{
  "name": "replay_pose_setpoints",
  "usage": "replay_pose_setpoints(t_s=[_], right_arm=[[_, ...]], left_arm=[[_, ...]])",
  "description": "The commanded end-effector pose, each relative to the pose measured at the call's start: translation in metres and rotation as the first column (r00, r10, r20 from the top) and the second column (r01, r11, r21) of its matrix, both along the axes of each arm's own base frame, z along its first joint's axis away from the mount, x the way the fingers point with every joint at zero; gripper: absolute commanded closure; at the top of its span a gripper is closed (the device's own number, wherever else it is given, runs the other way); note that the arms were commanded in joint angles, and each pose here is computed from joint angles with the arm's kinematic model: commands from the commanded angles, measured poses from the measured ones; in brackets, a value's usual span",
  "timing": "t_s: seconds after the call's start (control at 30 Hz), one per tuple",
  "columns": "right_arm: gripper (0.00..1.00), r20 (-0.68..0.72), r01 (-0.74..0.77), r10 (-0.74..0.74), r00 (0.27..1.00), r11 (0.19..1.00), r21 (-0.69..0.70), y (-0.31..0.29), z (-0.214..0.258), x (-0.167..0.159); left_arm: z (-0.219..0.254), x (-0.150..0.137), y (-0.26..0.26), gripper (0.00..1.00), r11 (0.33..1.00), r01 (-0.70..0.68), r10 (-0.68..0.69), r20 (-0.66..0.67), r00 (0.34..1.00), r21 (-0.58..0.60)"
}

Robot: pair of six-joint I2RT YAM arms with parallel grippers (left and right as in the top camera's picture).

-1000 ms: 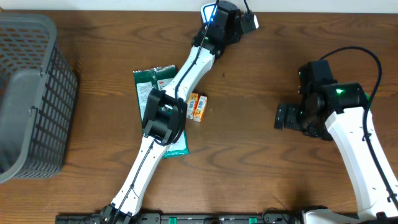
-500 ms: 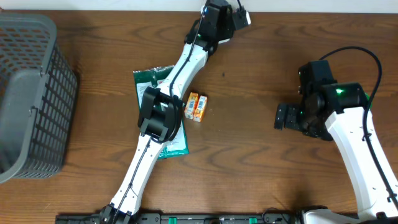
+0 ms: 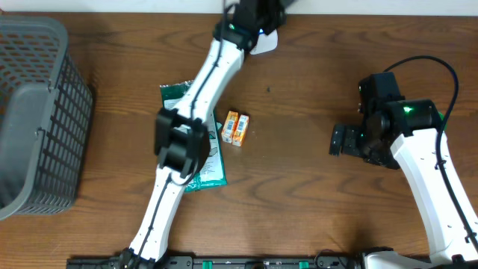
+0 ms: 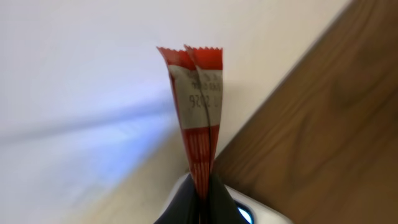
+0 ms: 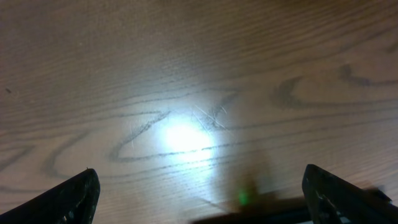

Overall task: Scan the item barcode
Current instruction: 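Carry the sachet right and release it near the right arm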

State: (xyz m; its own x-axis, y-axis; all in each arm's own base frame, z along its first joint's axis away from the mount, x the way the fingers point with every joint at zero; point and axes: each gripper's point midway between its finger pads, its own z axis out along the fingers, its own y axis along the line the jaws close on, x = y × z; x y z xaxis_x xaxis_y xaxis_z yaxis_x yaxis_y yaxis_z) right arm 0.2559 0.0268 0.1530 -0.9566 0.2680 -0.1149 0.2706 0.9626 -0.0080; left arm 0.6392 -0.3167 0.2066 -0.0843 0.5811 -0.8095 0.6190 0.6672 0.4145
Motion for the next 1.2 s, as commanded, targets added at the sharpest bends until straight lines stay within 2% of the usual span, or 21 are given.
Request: replay_pose_setpoints(t_s=[0.0, 0.13, 0.23, 0.33, 0.5, 0.7, 0.93, 1.17], right_arm=[[0.01, 0.013, 0.018, -0.018, 1.0, 1.0, -0.01, -0.003, 0.003, 0.0], [0.01, 0.013, 0.018, -0.018, 1.0, 1.0, -0.01, -0.003, 0.003, 0.0], [0.01, 0.013, 0.018, -0.018, 1.0, 1.0, -0.01, -0.003, 0.003, 0.0], [0.01, 0.013, 0.018, -0.018, 1.0, 1.0, -0.01, -0.003, 0.003, 0.0], [0.01, 0.013, 0.018, -0.018, 1.0, 1.0, -0.01, -0.003, 0.003, 0.0], [0.01, 0.013, 0.018, -0.018, 1.0, 1.0, -0.009, -0.003, 0.003, 0.0], [0.01, 0.013, 0.018, -0.018, 1.0, 1.0, -0.01, -0.003, 0.003, 0.0], [0.01, 0.013, 0.018, -0.018, 1.0, 1.0, -0.01, -0.003, 0.003, 0.0]], left_arm=[[0.118, -0.042, 0.006, 0.93, 0.942, -0.055, 0.025, -0.093, 0.995, -0.33], [0.126, -0.07, 0.019, 0.93, 0.899, -0.183, 0.071, -0.281, 0.957, -0.398], [0.11, -0.088, 0.025, 0.92, 0.869, -0.287, 0.088, -0.445, 0.891, -0.402], [0.083, -0.12, 0.01, 0.92, 0.868, -0.288, -0.032, -0.625, 0.78, -0.404], [0.059, -0.158, -0.007, 0.92, 0.879, -0.232, -0.193, -0.756, 0.626, -0.417], [0.039, -0.196, -0.031, 0.92, 0.846, -0.168, -0.411, -0.818, 0.402, -0.507], [-0.017, -0.216, -0.06, 0.92, 0.856, -0.179, -0.444, -0.867, 0.227, -0.485], [-0.061, -0.256, -0.122, 0.92, 0.841, -0.151, -0.524, -0.852, 0.019, -0.52]])
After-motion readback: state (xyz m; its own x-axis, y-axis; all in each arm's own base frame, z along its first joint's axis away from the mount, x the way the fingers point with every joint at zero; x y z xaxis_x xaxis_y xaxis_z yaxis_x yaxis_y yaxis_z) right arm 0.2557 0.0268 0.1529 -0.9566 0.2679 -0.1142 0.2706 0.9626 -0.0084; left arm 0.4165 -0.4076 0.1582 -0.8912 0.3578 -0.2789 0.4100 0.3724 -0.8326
